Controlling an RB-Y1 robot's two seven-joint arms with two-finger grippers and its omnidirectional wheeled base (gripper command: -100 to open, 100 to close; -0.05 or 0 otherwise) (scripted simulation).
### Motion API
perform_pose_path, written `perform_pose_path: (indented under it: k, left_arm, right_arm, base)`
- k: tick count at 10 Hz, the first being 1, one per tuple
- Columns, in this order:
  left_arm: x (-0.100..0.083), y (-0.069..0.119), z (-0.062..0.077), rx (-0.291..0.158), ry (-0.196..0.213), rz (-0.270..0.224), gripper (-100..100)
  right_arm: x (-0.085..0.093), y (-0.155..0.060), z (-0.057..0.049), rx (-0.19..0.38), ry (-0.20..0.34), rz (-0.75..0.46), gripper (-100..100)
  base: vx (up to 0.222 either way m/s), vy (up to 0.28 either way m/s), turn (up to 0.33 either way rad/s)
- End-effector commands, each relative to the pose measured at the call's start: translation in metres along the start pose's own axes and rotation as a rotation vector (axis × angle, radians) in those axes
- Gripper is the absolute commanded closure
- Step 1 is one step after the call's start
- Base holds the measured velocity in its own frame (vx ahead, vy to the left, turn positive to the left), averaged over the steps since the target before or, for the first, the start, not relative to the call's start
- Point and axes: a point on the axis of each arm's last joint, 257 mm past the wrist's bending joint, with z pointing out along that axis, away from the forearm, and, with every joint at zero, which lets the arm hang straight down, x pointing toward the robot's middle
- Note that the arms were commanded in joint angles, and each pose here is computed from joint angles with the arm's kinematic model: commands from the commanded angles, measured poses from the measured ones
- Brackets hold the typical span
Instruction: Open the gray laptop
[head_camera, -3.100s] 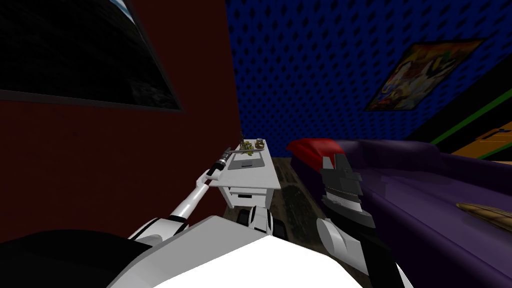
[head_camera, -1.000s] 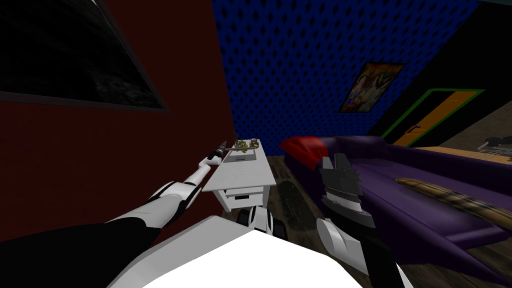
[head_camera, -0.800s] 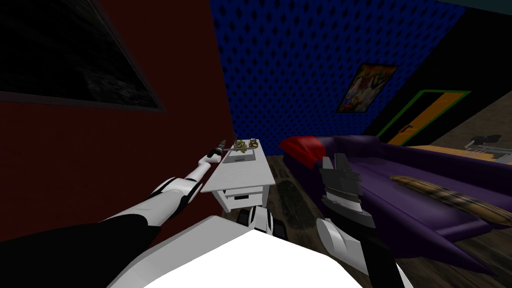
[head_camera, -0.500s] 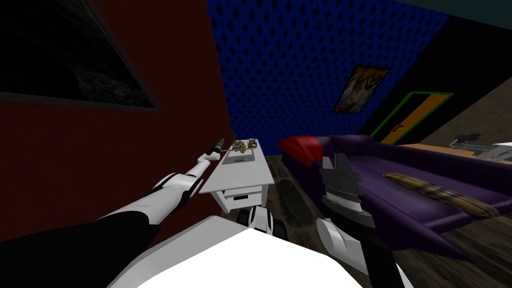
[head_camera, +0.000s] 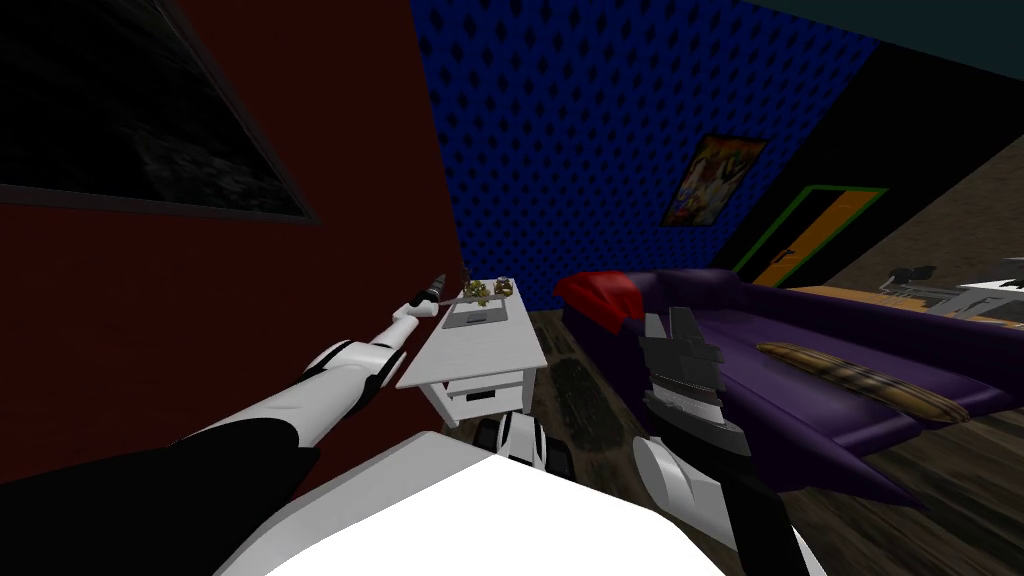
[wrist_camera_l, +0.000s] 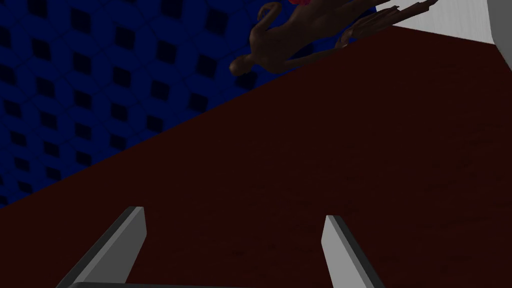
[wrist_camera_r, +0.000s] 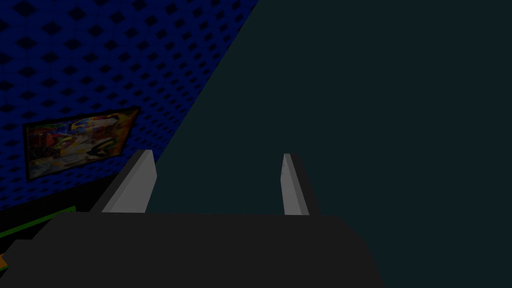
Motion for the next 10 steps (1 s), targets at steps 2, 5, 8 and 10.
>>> perform_pose_path:
  k: [2, 5, 8, 10]
  left_arm:
    - [-0.022, -0.024, 0.011, -0.003, -0.005, 0.001, -100]
    - [-0.032, -0.037, 0.015, -0.002, -0.008, 0.002, -100]
    - [-0.033, -0.037, 0.015, -0.004, -0.007, 0.002, 0]
    - [-0.033, -0.037, 0.015, -0.004, -0.007, 0.002, 0]
  right_arm:
    - [0.000, 0.000, 0.000, 0.000, 0.000, 0.000, 0]
    - [0.000, 0.000, 0.000, 0.000, 0.000, 0.000, 0]
    - [0.000, 0.000, 0.000, 0.000, 0.000, 0.000, 0]
    - [0.000, 0.000, 0.000, 0.000, 0.000, 0.000, 0]
  base:
    - [-0.020, -0.014, -0.019]
    - [-0.017, -0.012, -0.012]
    - [0.000, 0.000, 0.000]
    - [0.000, 0.000, 0.000]
